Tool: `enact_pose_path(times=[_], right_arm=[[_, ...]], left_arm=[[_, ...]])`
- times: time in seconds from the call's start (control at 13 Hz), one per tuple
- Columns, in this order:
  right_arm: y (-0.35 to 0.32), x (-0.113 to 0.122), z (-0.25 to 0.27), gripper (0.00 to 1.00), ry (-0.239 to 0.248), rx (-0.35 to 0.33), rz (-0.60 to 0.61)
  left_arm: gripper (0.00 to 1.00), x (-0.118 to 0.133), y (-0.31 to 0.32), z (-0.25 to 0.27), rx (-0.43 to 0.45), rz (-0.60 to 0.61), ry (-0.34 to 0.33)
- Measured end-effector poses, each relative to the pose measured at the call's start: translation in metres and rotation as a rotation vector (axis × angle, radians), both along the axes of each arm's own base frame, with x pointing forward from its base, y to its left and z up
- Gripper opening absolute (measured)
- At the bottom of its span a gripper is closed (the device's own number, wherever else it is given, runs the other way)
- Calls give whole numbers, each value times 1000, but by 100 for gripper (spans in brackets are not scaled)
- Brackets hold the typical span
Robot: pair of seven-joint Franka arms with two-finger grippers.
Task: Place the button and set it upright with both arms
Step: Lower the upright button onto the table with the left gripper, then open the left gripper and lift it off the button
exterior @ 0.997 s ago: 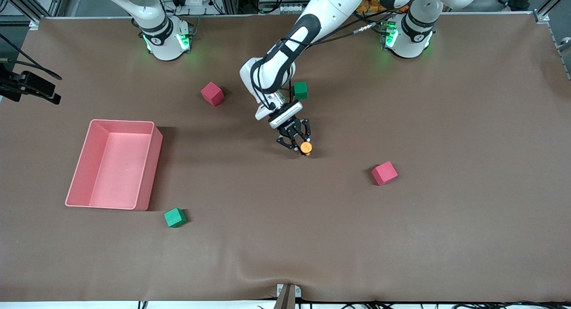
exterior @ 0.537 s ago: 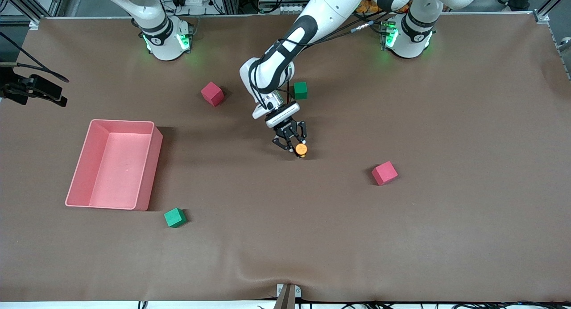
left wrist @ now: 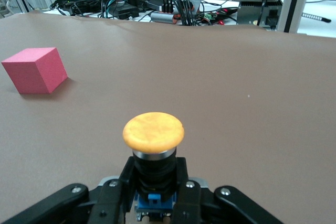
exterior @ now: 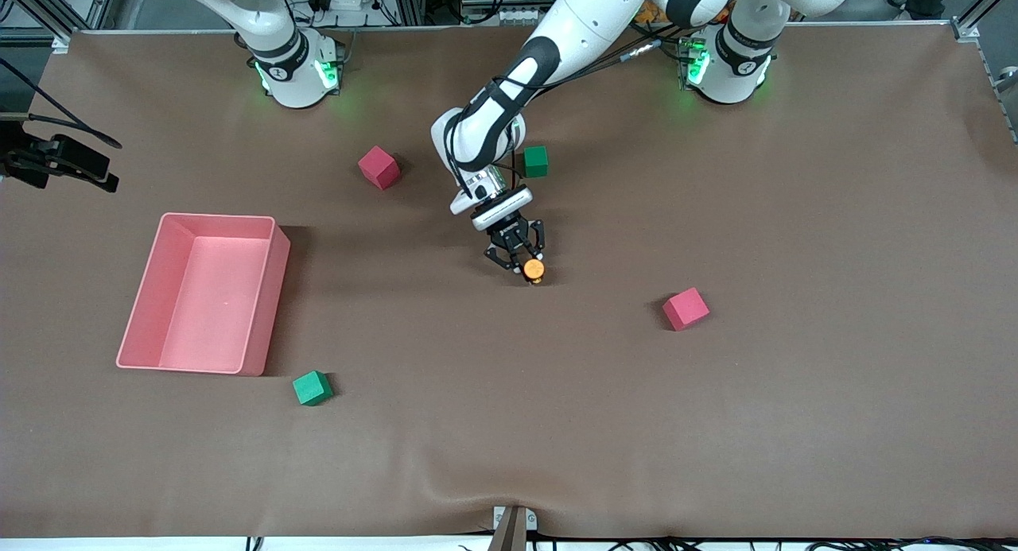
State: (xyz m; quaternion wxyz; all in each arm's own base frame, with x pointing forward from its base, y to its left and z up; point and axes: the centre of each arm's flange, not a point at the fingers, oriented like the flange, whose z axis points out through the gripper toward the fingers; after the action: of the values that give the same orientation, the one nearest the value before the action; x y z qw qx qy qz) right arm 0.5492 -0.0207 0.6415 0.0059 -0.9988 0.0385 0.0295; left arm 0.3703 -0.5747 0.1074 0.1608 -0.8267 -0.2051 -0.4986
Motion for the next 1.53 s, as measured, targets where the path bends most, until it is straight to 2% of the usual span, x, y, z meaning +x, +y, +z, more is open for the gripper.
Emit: enact_pose_path(times=[0.38, 0.54, 0.92, 1.53], right_arm=[[0, 0, 0, 100, 0, 0, 0], [0, 0, 0, 100, 0, 0, 0], [1, 0, 0, 100, -4, 0, 1], [1, 0, 0, 100, -3, 0, 2]], left_arm=[[33, -3, -3, 0, -2, -7, -2], [48, -3, -3, 0, -3, -6, -3], [99, -4, -5, 1, -6, -7, -4], [100, -8, -24, 36, -63, -14, -22]])
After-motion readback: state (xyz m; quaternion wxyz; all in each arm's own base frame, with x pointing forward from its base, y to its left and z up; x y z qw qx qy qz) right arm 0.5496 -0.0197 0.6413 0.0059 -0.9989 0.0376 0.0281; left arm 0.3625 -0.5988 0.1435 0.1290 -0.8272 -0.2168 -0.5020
